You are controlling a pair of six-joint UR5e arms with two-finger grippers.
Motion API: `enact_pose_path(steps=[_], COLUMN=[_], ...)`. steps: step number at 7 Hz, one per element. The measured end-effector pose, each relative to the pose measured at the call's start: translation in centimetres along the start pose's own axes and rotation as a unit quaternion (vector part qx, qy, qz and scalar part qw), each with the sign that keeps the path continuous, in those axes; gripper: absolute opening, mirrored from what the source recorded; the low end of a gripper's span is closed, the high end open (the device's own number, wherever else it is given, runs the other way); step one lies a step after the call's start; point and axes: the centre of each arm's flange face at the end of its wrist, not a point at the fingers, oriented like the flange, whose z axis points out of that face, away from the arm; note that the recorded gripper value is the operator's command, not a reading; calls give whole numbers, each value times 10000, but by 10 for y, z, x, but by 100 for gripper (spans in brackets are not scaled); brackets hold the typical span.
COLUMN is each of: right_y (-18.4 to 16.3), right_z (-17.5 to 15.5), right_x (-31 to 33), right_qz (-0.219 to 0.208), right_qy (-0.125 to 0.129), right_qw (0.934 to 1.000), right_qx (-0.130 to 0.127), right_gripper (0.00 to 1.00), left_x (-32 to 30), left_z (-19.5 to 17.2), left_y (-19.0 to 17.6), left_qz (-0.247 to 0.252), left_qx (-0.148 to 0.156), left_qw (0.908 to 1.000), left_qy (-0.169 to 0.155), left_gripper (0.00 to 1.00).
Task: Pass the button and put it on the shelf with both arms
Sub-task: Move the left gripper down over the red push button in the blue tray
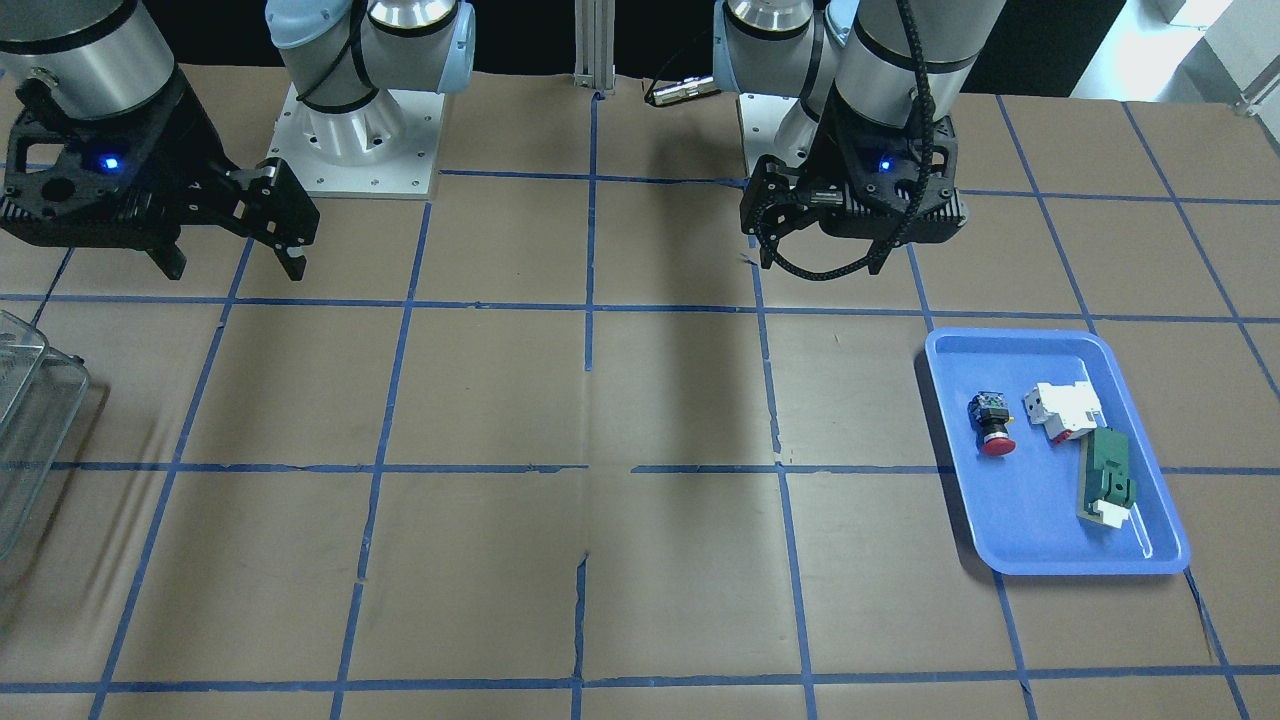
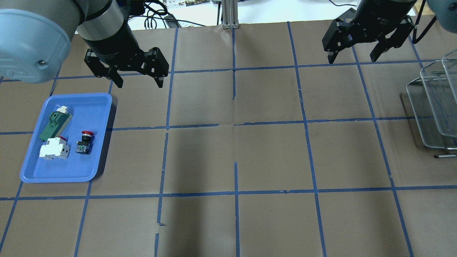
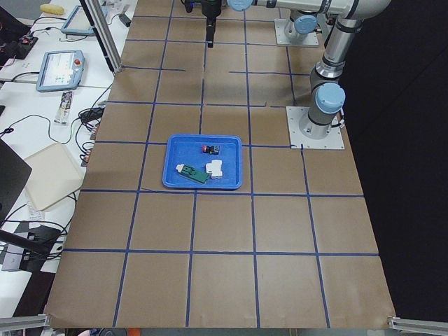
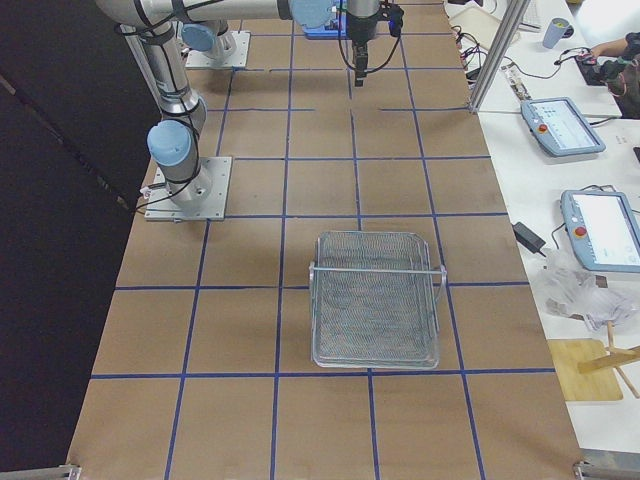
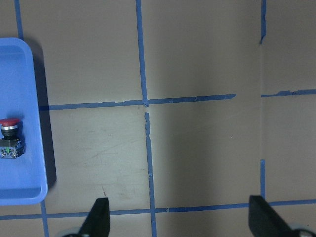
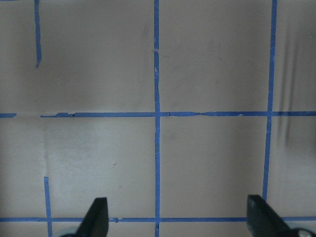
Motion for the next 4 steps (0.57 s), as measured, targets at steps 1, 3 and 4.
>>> enact_pose_path(steps=[1, 3, 4], right_y=[0, 0, 0], right_z=[0, 0, 0], right_x=[0, 0, 0], right_qz=[1, 2, 3], right_qy=[1, 6, 7], right_qw=[10000, 10000, 10000], right_qx=[-2, 1, 1], right_gripper=[100, 100, 100], left_x=[0, -9, -27], left_z=[0, 1, 1], left_y=[0, -2, -7], left_qz=[0, -24, -16], left_qx=[-4, -17, -11], left_qw=[10000, 10000, 10000], left_qy=[-2, -16, -11], left_gripper=[100, 100, 100])
